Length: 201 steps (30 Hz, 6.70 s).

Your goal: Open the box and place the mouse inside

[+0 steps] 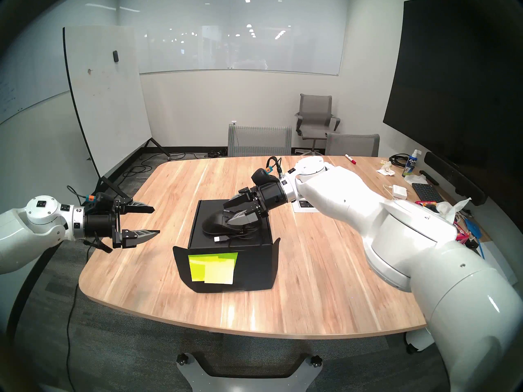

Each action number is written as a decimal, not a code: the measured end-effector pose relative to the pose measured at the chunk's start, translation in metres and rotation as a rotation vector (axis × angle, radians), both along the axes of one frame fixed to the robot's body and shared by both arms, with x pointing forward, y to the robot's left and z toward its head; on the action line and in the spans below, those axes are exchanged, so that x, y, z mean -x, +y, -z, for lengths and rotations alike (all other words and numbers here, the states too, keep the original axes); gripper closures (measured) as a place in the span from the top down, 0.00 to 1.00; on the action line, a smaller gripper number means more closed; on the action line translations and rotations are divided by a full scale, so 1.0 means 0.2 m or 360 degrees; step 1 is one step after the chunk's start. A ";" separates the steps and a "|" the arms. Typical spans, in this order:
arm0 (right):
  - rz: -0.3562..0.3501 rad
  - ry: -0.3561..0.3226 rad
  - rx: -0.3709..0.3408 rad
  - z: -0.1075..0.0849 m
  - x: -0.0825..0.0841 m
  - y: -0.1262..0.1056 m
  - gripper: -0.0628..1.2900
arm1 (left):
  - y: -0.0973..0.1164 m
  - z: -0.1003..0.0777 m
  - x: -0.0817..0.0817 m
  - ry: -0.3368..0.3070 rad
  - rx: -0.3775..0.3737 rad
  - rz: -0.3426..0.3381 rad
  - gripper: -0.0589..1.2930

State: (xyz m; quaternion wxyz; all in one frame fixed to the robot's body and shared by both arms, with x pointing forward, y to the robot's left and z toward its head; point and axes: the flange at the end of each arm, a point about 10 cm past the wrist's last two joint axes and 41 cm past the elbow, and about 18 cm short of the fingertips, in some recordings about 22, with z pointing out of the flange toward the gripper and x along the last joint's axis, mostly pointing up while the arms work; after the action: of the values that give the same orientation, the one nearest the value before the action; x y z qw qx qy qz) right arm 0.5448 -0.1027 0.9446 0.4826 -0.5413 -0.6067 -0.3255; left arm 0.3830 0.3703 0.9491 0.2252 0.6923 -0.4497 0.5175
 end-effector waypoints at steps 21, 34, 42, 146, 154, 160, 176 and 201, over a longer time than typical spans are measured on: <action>-0.0006 -0.0013 -0.0015 -0.01 0.00 0.01 0.95 | 0.00 0.00 0.00 0.0000 0.0000 0.0000 0.95; -0.0022 0.0014 0.0137 0.02 0.00 0.01 0.95 | 0.00 0.00 0.00 -0.0001 0.0000 0.0000 0.95; -0.0056 -0.0002 0.0261 0.01 0.00 0.04 0.95 | 0.00 0.00 0.00 -0.0001 0.0000 0.0000 0.95; 0.0261 0.0125 0.0767 -0.23 0.33 0.01 0.48 | 0.00 0.00 0.00 0.0000 -0.0001 0.0000 0.95; 0.0404 0.0173 0.0787 -0.24 0.41 -0.04 0.48 | 0.00 0.00 0.00 0.0000 -0.0001 0.0000 0.95; 0.0504 0.0209 0.0792 -0.24 0.46 -0.08 0.48 | 0.00 0.00 0.00 0.0000 -0.0001 0.0000 0.95; 0.0813 0.0251 0.0770 -0.25 0.55 -0.17 0.48 | 0.00 0.00 0.00 0.0000 -0.0001 0.0000 0.95; 0.1019 0.0348 0.0709 -0.23 0.71 -0.18 0.48 | 0.00 0.00 0.00 0.0000 -0.0001 0.0000 0.95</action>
State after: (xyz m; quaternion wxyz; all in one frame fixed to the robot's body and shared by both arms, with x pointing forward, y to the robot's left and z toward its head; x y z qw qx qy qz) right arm 0.4021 -0.1394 0.9913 0.2894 -0.8256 -0.4083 -0.2606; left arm 0.3831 0.3702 0.9490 0.2251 0.6924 -0.4498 0.5173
